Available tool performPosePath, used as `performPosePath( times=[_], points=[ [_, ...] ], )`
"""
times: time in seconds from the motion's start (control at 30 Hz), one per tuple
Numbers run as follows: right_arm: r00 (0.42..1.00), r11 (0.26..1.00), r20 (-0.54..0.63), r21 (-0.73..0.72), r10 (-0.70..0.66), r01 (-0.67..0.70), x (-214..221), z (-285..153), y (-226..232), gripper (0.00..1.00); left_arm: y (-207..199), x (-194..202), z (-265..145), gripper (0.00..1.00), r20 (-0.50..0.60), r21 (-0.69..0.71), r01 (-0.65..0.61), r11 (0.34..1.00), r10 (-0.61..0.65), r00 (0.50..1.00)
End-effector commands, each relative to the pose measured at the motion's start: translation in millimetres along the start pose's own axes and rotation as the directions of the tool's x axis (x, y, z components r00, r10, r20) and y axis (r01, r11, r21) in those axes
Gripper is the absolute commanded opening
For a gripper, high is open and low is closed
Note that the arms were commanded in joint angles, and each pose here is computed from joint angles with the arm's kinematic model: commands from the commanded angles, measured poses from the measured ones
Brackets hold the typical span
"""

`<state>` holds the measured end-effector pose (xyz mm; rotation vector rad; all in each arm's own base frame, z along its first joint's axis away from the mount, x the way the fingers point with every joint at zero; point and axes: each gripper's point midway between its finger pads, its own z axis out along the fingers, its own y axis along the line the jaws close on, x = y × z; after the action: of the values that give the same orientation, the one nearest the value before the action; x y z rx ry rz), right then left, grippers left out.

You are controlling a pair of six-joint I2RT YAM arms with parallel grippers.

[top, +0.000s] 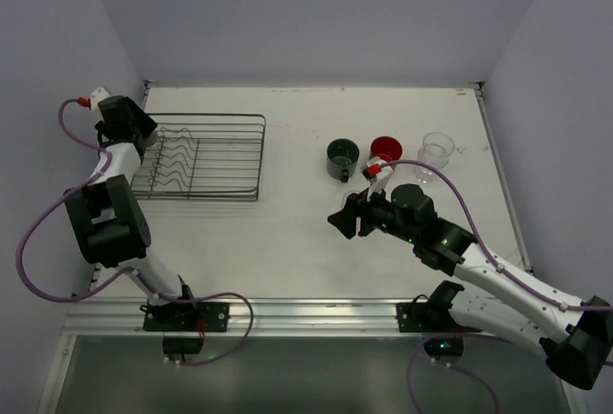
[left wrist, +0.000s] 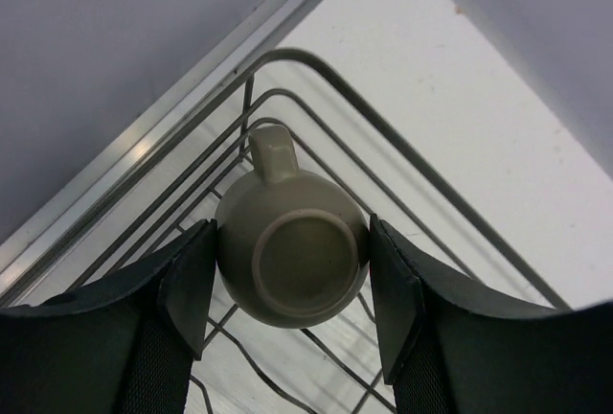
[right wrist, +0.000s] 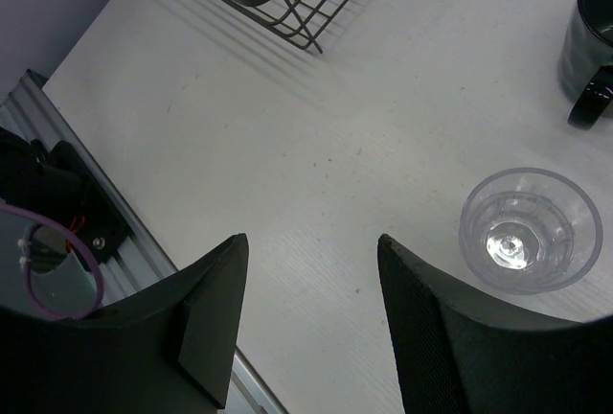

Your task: Unload the cups from the dish rack

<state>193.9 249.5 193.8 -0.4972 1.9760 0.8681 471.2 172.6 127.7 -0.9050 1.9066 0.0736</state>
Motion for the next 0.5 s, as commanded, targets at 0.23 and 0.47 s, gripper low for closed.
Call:
performPosePath(
  times=[0.23, 0.47],
  points=[
    [0.996, 0.998, 0.091, -0.063, 0.012, -0.006, -29.8, -6.5, 18.4, 0.59, -24.6, -70.9, -76.1, 0.05, 0.196, 0.112, 0.085, 0.990, -0.105, 0.975],
    [0.985, 0.979, 0.137, -0.191, 0.104, -0.077, -45.8, -10.9, 44.7, 0.59, -45.6, -71.6, -122.9, 0.00, 0.175, 0.261, 0.155, 0.953, -0.204, 0.963]
  ],
)
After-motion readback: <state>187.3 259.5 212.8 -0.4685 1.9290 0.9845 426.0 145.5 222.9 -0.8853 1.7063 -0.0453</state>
